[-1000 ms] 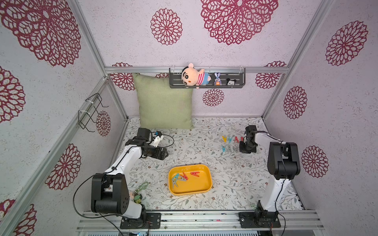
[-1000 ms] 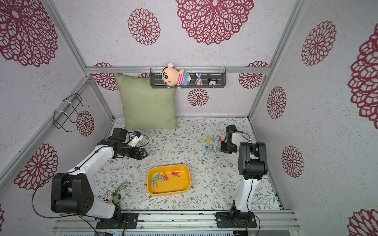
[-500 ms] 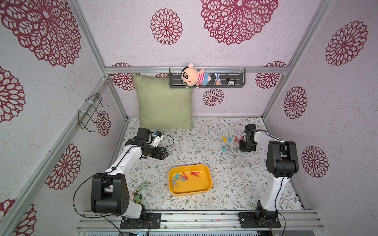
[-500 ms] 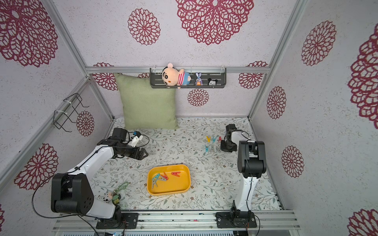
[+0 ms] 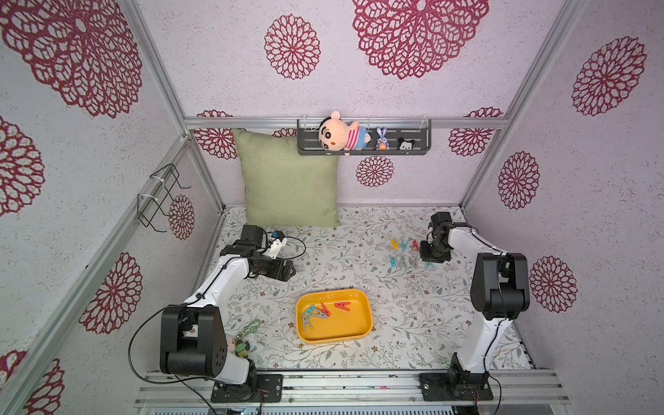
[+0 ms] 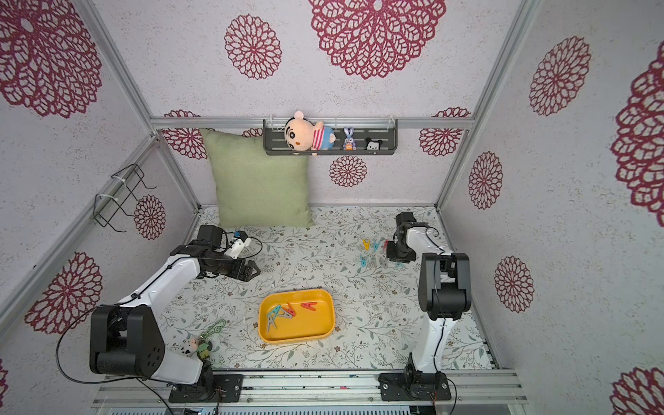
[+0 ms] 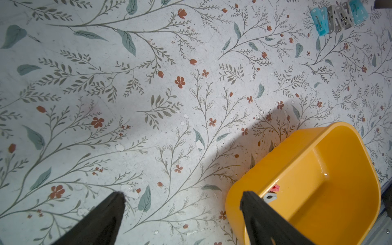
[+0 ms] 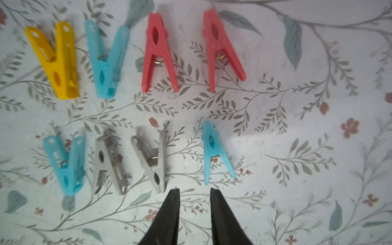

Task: Take the clothespins out of the storage box
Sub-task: Place the clothespin at the center of the board, then pick up the clothespin from the storage box.

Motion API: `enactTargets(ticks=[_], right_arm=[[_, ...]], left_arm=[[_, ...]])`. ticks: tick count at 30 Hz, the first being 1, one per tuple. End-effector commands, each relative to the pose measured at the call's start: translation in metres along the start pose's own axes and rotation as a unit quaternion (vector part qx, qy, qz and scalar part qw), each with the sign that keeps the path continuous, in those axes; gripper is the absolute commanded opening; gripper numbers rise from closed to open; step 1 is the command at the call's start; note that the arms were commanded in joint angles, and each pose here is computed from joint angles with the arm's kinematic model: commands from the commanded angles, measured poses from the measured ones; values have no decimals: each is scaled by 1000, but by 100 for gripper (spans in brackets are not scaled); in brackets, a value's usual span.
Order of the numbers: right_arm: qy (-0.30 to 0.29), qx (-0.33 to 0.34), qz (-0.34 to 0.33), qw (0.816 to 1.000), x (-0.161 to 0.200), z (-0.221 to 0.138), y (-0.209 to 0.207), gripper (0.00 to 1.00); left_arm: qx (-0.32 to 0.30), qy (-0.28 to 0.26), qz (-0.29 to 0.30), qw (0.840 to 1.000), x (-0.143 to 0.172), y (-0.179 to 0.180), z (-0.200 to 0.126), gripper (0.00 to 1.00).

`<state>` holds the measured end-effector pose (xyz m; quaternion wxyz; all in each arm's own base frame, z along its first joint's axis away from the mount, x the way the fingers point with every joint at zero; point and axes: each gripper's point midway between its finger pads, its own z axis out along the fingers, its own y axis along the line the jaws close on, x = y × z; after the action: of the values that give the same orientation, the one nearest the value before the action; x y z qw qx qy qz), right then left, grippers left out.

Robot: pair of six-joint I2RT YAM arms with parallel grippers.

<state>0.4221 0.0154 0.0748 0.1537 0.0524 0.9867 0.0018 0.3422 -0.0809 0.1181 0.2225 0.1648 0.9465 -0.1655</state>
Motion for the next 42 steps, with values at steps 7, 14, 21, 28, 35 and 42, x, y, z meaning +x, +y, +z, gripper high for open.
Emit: enactTargets(ticks=[7,14,21,28,35,42], right_arm=[[-84,-54,-51,994,18,-111,87,32],[-127,-149,-181,964,84,-182,191,32],[-77,-189,-344,916,183,-175,263,32],[-31,-169,-409,896,219,-134,287,32],[-2,-136,-431,892,230,-95,287,32],[12,-108,-444,889,233,-67,287,32]], left_arm=[[0,-7,1,1000,-2,1,-1,94],[-4,-6,0,1000,-2,2,0,94],[-4,-5,-1,1000,-1,3,0,94],[-3,-6,-1,1000,-2,2,0,94],[-3,-6,0,1000,-1,2,0,94],[-3,-7,1,1000,-2,1,-1,94]])
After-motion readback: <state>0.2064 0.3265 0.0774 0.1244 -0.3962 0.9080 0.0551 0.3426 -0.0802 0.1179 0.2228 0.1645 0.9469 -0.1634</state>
